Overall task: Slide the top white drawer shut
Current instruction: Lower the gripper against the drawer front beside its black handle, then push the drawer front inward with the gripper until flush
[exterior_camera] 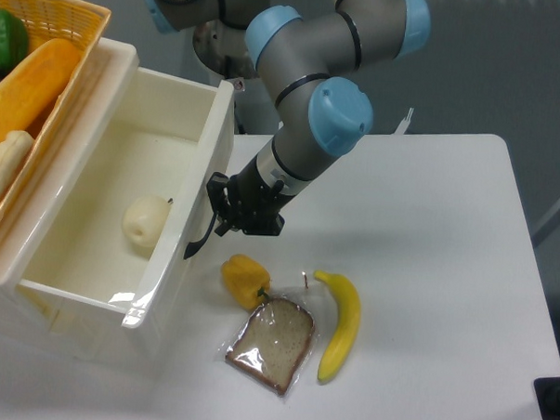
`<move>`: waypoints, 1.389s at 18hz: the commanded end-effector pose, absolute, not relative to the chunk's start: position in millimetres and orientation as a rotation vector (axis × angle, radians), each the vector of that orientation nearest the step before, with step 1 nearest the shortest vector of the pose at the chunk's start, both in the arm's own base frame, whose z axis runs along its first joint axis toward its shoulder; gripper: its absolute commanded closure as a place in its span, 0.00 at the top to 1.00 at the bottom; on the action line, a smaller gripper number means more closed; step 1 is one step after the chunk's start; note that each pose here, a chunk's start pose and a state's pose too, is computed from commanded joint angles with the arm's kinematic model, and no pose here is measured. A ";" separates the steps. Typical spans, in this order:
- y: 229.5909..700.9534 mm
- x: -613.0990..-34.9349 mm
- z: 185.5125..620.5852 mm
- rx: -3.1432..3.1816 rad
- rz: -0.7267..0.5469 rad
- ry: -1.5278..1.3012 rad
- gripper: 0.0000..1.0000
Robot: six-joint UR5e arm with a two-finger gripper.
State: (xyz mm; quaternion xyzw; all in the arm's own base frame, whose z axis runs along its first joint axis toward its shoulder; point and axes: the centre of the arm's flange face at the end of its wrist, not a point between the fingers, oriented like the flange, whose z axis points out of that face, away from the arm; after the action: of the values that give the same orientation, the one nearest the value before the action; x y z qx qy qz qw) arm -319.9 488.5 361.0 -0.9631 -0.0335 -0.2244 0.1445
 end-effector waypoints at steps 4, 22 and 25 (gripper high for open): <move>492.5 -307.3 361.0 -2.788 -0.676 -0.083 0.00; 531.0 -230.1 364.4 -2.840 -0.722 -0.027 0.04; 535.5 -220.5 363.7 -2.845 -0.726 -0.007 0.04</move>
State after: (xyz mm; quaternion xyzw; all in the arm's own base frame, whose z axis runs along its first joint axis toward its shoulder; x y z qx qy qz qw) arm -220.5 535.5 363.7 -0.9638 -0.0023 -0.2461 0.1025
